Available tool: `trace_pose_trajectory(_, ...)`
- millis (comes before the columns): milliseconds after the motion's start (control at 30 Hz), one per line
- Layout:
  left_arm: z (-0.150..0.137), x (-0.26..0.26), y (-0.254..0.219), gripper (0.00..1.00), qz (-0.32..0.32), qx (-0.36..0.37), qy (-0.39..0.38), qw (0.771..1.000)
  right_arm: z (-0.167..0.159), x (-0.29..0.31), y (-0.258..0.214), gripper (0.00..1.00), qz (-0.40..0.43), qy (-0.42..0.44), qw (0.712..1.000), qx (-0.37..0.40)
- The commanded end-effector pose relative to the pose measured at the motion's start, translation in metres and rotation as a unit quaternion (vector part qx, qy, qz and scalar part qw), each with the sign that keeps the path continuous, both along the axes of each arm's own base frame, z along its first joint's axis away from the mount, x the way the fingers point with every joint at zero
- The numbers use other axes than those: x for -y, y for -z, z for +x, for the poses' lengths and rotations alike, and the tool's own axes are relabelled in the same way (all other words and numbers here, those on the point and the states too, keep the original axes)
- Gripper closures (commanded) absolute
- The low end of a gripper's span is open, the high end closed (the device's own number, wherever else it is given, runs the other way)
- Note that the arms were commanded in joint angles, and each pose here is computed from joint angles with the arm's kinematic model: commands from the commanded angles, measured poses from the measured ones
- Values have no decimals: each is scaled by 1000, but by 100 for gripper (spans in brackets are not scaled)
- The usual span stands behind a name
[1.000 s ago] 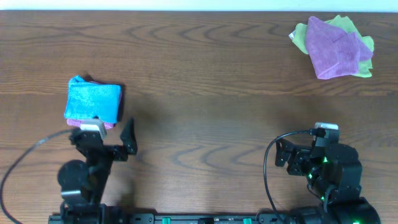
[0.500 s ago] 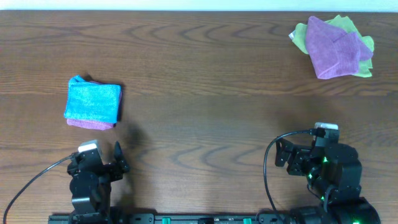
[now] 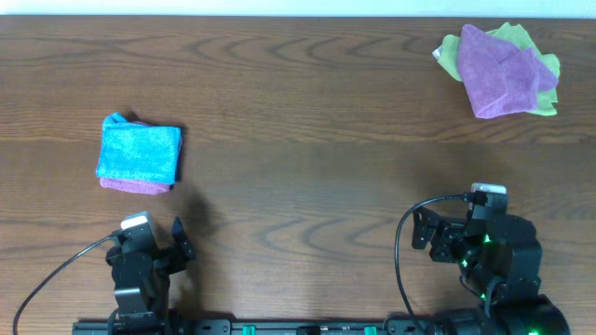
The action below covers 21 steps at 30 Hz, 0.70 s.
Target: Fold the cloth
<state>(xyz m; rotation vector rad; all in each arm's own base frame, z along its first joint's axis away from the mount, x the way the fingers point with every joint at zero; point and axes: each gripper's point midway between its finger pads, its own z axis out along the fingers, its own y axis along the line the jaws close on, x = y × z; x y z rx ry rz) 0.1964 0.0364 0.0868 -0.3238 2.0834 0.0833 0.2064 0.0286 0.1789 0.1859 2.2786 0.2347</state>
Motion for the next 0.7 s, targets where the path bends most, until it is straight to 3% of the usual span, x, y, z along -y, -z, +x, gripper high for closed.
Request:
trace_pose_trajectory(0, -3, 9, 10, 5, 29, -24, 50, 998, 0, 2, 0, 1, 2, 9, 1000, 1)
trace_pose_trajectory(667, -7, 13, 15, 5, 28, -40, 64, 997, 0, 2, 0, 1, 2, 9, 1000, 1)
